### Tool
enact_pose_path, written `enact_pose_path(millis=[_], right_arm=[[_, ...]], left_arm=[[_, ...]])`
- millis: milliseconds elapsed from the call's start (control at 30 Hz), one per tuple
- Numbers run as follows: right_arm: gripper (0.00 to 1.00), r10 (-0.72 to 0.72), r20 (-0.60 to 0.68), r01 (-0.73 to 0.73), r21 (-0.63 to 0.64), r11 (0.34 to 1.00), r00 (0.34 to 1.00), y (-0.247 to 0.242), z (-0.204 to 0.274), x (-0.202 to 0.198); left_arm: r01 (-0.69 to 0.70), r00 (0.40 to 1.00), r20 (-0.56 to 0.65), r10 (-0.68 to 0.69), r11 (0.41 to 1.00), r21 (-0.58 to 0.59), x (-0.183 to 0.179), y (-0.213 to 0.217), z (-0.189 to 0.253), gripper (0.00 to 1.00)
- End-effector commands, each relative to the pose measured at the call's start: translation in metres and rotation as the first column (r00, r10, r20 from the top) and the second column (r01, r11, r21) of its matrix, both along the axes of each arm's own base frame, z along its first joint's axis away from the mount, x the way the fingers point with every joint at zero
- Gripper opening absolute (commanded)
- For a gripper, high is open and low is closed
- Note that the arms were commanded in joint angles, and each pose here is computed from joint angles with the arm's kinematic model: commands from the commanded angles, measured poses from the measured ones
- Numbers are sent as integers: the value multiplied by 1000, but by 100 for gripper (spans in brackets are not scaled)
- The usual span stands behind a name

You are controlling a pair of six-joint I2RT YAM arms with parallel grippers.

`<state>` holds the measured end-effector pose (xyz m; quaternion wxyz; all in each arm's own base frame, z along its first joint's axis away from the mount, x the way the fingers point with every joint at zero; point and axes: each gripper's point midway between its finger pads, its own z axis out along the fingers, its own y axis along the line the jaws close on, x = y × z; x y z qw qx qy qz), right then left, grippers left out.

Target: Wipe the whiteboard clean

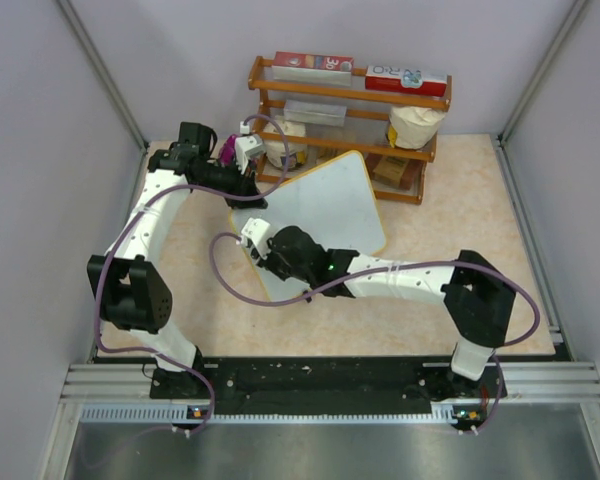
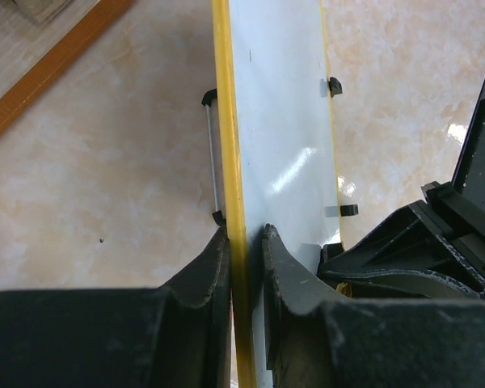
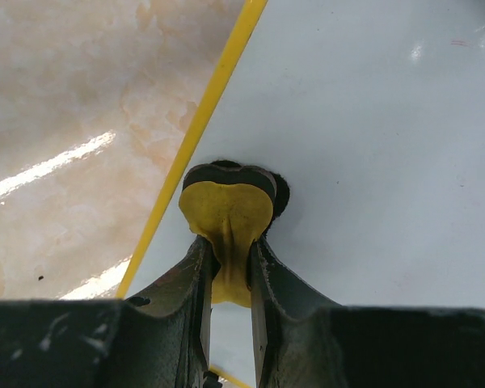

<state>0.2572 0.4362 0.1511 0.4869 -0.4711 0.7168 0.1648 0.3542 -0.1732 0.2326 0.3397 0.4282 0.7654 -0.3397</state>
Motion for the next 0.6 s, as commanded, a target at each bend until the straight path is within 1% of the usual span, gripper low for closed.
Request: enact_pose_path(millis=[0, 67, 100, 200, 567], right_arm=[[0, -65, 120, 70, -40, 997, 991, -12, -3, 21], [0, -79, 156, 91, -69, 993, 985, -24, -11, 23], [0, -96, 200, 114, -85, 990, 975, -32, -7, 28], [0, -131, 259, 160, -94, 983, 957, -50, -2, 36], [0, -325, 256, 359, -96, 929, 910, -149, 4, 83]], left_arm=[[78, 996, 30, -79, 997, 20, -18, -8, 0, 0], [78, 996, 35, -79, 997, 20, -17, -9, 1, 0], [76, 996, 34, -77, 997, 21, -17, -8, 1, 0], [79, 996, 36, -80, 997, 20, -17, -9, 1, 0], [77, 996, 37, -78, 997, 31, -18, -7, 0, 0]])
